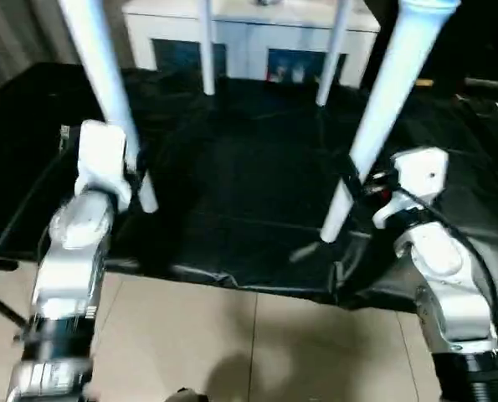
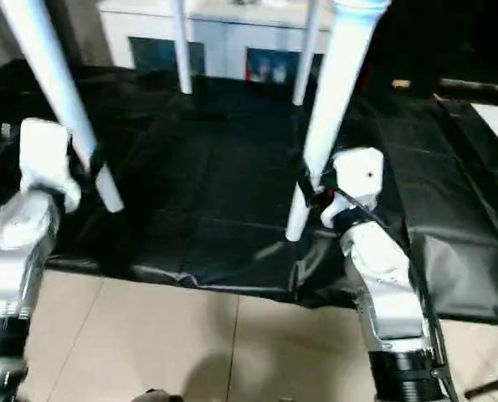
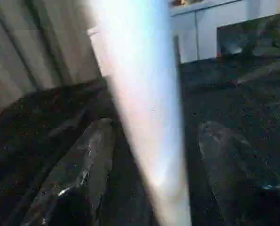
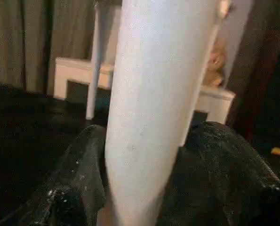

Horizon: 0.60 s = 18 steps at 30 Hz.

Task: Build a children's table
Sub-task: Flip table

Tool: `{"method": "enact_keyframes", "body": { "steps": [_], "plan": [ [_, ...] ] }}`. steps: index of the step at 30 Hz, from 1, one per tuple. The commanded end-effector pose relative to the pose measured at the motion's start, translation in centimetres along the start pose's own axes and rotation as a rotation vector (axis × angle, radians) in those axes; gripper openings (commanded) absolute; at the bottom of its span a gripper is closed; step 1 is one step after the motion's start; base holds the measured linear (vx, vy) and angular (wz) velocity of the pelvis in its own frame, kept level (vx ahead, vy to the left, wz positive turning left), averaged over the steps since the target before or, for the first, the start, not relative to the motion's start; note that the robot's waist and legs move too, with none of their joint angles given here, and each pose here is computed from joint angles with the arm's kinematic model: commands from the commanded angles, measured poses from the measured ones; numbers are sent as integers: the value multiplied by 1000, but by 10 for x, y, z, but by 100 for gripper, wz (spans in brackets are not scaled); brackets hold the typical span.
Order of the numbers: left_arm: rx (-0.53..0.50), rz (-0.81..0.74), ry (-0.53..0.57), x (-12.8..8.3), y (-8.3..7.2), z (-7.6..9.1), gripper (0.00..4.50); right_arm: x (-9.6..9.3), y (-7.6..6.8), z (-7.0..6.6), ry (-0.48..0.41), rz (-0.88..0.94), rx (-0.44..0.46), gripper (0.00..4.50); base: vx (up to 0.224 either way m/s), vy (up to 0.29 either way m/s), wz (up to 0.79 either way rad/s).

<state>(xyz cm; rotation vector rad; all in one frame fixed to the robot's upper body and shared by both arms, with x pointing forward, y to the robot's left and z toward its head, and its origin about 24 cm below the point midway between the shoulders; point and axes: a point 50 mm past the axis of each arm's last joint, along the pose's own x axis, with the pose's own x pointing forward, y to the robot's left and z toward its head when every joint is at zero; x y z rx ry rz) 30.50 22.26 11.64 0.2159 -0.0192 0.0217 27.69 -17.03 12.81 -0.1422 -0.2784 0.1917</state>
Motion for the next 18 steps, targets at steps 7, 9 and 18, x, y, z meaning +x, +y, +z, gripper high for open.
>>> {"method": "enact_keyframes", "body": {
  "steps": [7, 9, 18],
  "plan": [
    [-216, -4, -110, -49, 1, -11, 361, -45, 9, 12, -49, 18, 31, 366, 0, 0, 0],
    [-244, -34, -91, -56, -5, -12, 361, -52, 12, 9, -15, 35, 41, 366, 0, 0, 0],
    [-179, -113, 54, -76, -40, -27, 361, -72, 20, -31, 339, -15, 123, 366, 0, 0, 0]
  ]
}}
